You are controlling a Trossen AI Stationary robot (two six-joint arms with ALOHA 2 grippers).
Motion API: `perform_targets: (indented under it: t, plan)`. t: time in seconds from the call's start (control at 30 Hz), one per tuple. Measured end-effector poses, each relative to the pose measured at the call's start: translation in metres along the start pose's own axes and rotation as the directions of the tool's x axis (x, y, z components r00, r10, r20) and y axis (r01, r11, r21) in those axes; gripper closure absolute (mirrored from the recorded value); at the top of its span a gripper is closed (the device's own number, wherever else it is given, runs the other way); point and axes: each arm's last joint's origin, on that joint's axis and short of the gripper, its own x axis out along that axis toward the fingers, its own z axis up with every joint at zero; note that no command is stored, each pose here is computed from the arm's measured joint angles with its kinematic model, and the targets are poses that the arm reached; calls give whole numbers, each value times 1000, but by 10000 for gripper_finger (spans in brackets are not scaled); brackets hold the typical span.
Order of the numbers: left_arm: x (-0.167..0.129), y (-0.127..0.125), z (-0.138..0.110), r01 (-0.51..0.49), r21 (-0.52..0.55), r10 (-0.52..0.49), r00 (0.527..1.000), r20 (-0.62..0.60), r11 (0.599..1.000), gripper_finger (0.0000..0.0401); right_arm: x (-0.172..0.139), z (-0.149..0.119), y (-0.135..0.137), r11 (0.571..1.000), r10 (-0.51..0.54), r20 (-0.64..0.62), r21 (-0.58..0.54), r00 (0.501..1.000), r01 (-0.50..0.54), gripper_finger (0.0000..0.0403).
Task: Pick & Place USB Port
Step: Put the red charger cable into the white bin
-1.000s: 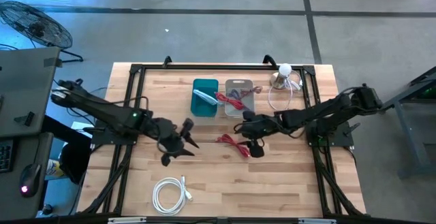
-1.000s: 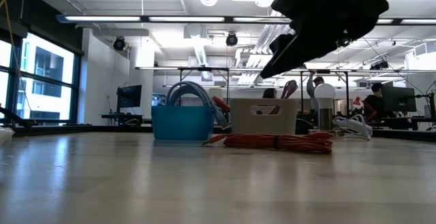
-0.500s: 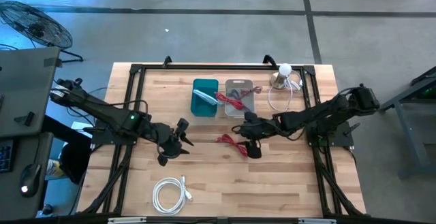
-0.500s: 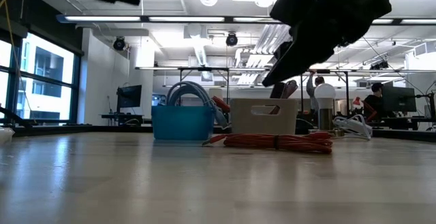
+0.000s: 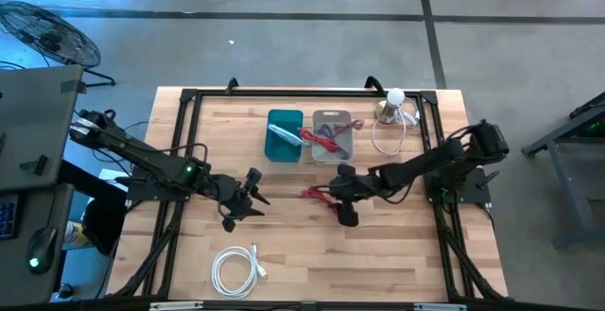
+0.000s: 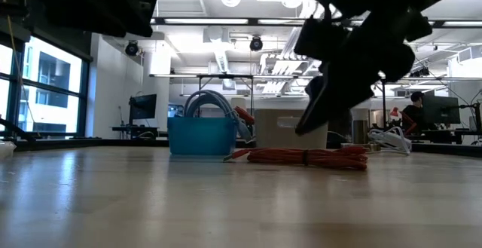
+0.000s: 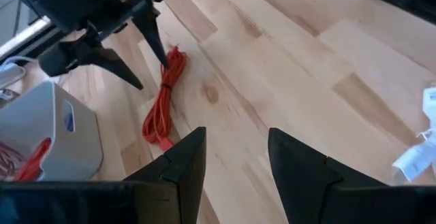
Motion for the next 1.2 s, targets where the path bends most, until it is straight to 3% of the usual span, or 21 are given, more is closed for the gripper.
perform_targets:
  t: [0.33, 0.73, 0.9, 1.07, 1.2]
  plan:
    - [3, -3, -7, -14, -27, 15, 999, 29, 1000, 247, 14, -8, -14, 995, -37, -55, 92, 998, 42, 197]
    - [3, -3, -7, -15, -28, 16, 999, 35, 1000, 247, 20, -11, -17, 989, 16, -78, 151, 997, -4, 245]
    - [3, -3, -7, -15, -28, 15, 999, 34, 1000, 247, 20, -12, -17, 986, 16, -96, 167, 995, 0, 291]
    - [3, -3, -7, -14, -35, 15, 999, 34, 999, 247, 19, -13, -17, 989, 12, -112, 147, 994, 5, 386]
    - [3, -3, -7, -22, -55, 24, 999, 31, 998, 247, 19, -13, -17, 989, -10, -105, 144, 994, 25, 393]
